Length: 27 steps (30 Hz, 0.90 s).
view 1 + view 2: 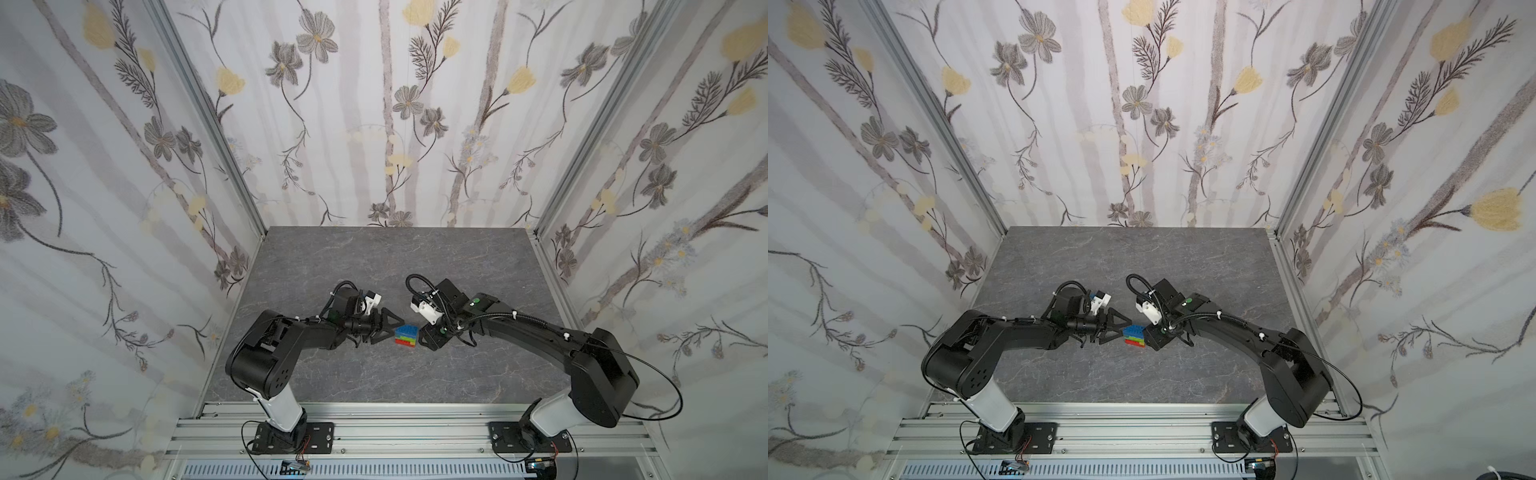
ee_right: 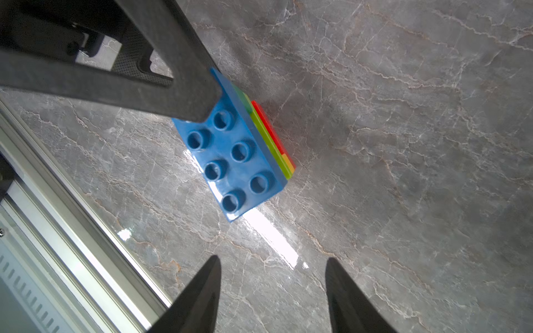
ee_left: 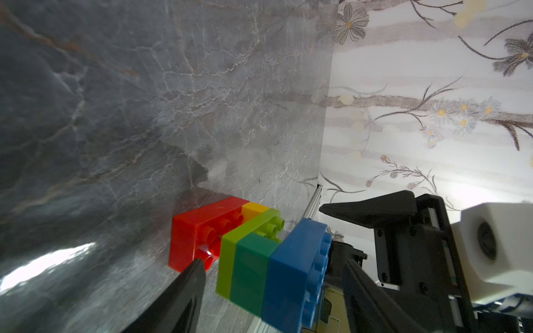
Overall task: Assemble the number 5 with lego
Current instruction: Assemble the lego brick with the lego brick, then adjust the lego brick at the center of the board.
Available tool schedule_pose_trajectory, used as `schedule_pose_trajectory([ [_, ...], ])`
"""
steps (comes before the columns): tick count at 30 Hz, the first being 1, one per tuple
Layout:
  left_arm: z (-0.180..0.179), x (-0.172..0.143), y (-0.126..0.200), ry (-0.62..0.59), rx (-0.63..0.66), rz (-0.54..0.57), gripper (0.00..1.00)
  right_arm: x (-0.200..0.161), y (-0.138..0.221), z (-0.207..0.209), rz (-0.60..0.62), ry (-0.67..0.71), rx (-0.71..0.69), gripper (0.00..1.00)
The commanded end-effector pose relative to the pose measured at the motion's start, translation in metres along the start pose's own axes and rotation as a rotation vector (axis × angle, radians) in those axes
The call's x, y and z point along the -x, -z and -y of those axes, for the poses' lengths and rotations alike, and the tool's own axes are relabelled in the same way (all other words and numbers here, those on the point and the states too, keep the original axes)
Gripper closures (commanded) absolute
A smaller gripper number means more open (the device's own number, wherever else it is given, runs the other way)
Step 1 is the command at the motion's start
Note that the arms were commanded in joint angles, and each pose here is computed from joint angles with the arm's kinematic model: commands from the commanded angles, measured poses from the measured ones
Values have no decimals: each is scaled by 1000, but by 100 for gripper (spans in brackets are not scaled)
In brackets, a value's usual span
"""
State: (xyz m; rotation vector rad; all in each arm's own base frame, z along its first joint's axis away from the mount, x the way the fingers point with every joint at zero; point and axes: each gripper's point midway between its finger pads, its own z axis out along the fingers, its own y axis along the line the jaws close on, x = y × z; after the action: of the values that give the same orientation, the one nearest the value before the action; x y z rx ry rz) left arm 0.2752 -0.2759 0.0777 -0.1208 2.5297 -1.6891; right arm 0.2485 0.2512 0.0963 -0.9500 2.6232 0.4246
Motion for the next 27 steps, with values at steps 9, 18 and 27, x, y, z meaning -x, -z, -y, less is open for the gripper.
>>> schedule_pose_trajectory([
  [9,1,3,34,-5,112,103,16,35,15,-19,73,116,19,40],
  [18,10,-12,77,-57,226,199,15,52,-7,-28,28,225,-9,39],
  [27,6,-20,90,-36,233,241,15,61,-27,-37,-31,297,0,40],
])
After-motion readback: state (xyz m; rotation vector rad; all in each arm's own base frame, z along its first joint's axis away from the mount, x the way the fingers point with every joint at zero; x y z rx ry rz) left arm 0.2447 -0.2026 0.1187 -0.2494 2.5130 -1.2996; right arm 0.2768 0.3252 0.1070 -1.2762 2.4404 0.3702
